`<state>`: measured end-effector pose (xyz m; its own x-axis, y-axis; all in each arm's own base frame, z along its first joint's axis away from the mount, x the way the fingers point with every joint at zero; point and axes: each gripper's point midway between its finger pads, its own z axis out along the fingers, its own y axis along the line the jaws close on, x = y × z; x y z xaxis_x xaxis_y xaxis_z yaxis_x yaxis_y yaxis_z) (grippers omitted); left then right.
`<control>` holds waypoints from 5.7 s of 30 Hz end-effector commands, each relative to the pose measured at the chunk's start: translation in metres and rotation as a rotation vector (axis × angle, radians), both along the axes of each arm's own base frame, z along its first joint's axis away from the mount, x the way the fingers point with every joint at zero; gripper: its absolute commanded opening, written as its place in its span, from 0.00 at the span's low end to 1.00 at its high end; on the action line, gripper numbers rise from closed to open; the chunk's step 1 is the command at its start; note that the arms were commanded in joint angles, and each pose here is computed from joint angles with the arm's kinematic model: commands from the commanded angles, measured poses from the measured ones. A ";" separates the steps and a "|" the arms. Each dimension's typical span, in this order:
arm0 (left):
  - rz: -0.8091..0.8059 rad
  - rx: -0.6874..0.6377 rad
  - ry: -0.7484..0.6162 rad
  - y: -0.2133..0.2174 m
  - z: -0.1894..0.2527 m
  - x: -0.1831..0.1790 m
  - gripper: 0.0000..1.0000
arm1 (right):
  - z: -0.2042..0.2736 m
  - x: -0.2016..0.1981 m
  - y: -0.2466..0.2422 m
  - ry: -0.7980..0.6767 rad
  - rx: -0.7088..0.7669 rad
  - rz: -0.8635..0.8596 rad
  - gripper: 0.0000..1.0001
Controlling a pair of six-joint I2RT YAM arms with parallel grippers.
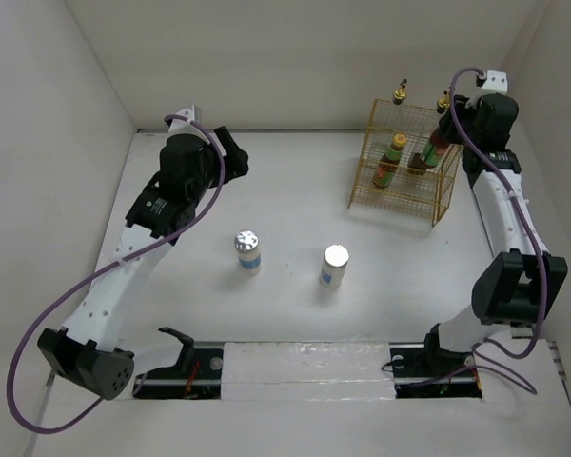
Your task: Organize the condiment bottles
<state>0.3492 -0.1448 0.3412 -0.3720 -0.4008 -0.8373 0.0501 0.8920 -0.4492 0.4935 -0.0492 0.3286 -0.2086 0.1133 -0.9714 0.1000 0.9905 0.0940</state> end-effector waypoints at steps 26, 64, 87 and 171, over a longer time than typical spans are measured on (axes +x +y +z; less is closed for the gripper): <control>-0.009 -0.011 0.001 -0.005 -0.012 0.003 0.74 | -0.070 0.003 0.010 0.040 0.035 -0.015 0.77; 0.094 -0.043 -0.052 0.032 0.039 -0.040 0.74 | -0.166 -0.196 0.529 0.135 -0.051 1.211 0.85; -0.077 -0.112 0.012 -0.020 -0.018 -0.016 0.74 | 0.053 -0.067 0.197 -0.134 0.025 0.442 0.15; -0.014 -0.014 -0.034 -0.002 -0.003 -0.008 0.81 | -0.122 -0.223 0.286 0.360 -0.071 0.672 0.28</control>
<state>0.3422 -0.1494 0.3112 -0.4041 -0.4103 -0.8176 0.0453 0.8837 -0.4658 0.2408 0.2384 0.1368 -0.6158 -0.3371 -0.7121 -0.5783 0.8073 0.1180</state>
